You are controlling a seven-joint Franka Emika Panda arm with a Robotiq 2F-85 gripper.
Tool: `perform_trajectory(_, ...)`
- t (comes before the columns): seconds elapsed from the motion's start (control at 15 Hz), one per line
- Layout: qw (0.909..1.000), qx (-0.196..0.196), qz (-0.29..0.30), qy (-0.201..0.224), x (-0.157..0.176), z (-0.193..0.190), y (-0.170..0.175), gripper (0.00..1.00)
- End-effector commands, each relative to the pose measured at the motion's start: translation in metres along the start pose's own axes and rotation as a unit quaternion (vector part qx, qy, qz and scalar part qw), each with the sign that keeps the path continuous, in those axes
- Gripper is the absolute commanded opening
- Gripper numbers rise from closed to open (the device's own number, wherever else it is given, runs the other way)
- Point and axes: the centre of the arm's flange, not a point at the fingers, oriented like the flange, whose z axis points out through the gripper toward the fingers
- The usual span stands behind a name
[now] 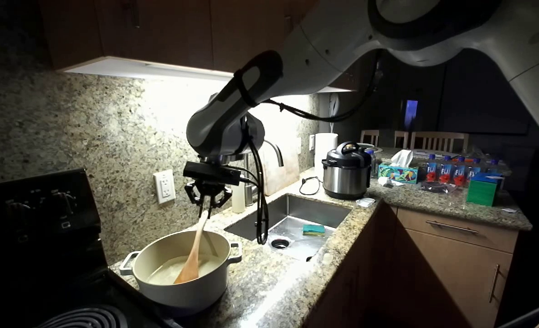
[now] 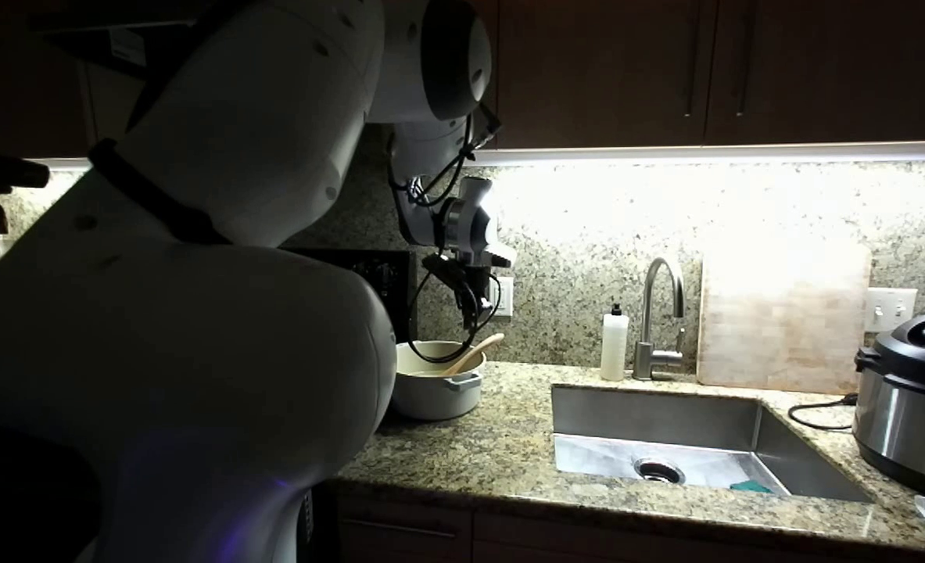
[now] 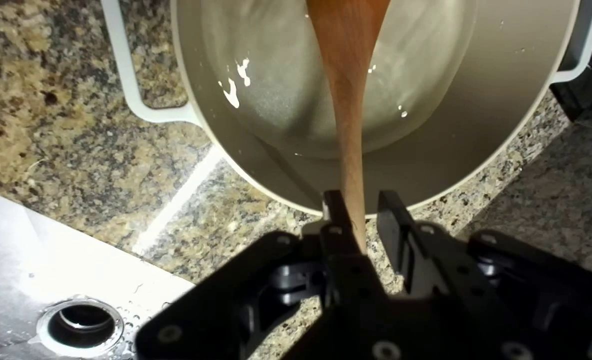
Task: Hold the wooden spoon and stir in the pot on the countertop.
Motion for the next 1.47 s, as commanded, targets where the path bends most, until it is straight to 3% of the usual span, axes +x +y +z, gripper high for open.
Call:
perform_trajectory(0.0, 0.9999, 0.016, 0.0, -0.001, -0.026, -0.028, 0.032, 0.06)
perform_trajectory(0.07, 0.9998, 0.014, -0.001, -0.016, -0.027, -0.03, 0.036, 0.33)
perform_trajectory(0.13, 0.9993, 0.013, -0.006, -0.036, -0.029, -0.032, 0.041, 0.51)
perform_trajectory(0.4, 0.9873, 0.02, -0.054, -0.148, -0.037, -0.032, 0.071, 0.74)
perform_trajectory(0.6, 0.9695, 0.032, -0.082, -0.229, -0.043, -0.029, 0.104, 0.94)
perform_trajectory(0.73, 0.957, 0.039, -0.096, -0.271, -0.052, -0.029, 0.131, 1.0)
perform_trajectory(0.87, 0.9527, 0.039, -0.1, -0.284, -0.066, -0.032, 0.155, 1.0)
perform_trajectory(1.13, 0.9594, -0.019, -0.121, -0.254, -0.12, -0.051, 0.183, 1.0)
perform_trajectory(1.4, 0.955, -0.092, -0.184, -0.214, -0.171, -0.073, 0.194, 1.0)
